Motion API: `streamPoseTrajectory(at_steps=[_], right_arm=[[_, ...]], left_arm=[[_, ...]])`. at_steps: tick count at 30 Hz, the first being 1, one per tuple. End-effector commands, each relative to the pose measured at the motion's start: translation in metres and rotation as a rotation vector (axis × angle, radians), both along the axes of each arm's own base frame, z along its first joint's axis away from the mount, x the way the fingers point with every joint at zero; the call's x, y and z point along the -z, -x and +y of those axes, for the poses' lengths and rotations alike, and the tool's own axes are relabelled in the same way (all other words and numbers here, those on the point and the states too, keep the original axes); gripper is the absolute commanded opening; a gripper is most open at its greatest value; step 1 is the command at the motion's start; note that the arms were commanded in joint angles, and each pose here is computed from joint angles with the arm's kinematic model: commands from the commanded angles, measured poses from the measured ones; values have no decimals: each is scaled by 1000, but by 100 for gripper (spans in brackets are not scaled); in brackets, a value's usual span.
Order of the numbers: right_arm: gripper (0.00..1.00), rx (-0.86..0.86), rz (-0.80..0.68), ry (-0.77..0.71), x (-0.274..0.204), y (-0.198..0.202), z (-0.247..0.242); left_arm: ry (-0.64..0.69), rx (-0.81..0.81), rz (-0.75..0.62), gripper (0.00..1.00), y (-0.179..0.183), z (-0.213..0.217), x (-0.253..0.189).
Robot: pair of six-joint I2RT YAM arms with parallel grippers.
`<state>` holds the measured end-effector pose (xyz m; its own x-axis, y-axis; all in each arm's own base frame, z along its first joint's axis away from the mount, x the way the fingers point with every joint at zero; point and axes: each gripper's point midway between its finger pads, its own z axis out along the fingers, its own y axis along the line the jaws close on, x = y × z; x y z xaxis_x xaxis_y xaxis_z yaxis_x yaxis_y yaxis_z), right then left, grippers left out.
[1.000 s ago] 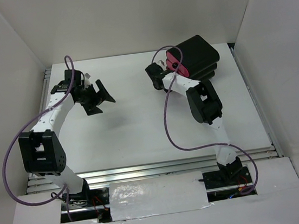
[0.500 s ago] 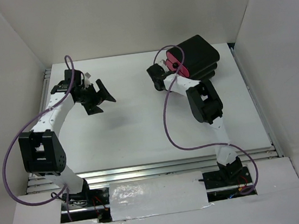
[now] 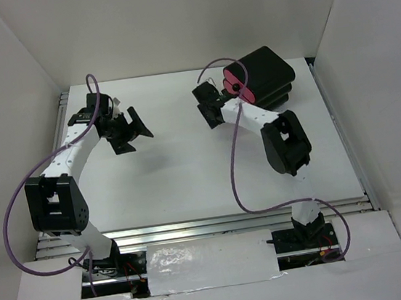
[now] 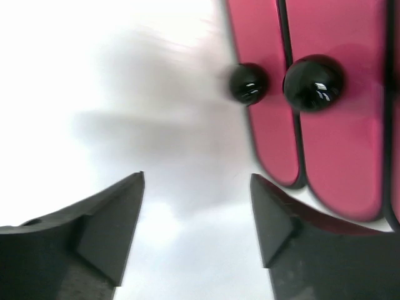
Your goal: Organize the makeup
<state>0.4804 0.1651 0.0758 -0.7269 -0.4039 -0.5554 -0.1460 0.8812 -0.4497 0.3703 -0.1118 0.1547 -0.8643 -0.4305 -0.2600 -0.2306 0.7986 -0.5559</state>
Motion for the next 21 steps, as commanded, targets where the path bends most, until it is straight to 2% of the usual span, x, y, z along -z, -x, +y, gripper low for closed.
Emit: streamPoseTrajectory(at_steps=[1, 2, 3, 4, 6, 9, 13, 16, 21], right_arm=[[85, -91, -193, -357, -124, 24, 58], [100, -119, -225, -454, -158, 39, 62], [100, -118, -207, -494, -155, 42, 68], [100, -103, -255, -576, -190, 57, 64], [100, -73, -289, -634, -217, 75, 53], [100, -11, -357, -723, -271, 126, 18], [100, 41, -423, -737, -305, 174, -25], [100, 82, -484, -743, -326, 212, -61], [100, 144, -538, -801, -332, 272, -106]], left_arm=[[-102, -33, -95, 99, -7, 19, -30], [-174, -69, -83, 99, -4, 33, -33], [-215, -85, -96, 99, -4, 40, -40], [-257, -97, -156, 99, -12, 48, -64], [-388, -165, -165, 99, -7, 75, -86], [-504, -296, -288, 99, -1, 104, -152], [-540, -392, -400, 99, 28, 121, -194], [-489, -381, -469, 99, 56, 115, -211], [-466, -438, -518, 99, 107, 119, -219]])
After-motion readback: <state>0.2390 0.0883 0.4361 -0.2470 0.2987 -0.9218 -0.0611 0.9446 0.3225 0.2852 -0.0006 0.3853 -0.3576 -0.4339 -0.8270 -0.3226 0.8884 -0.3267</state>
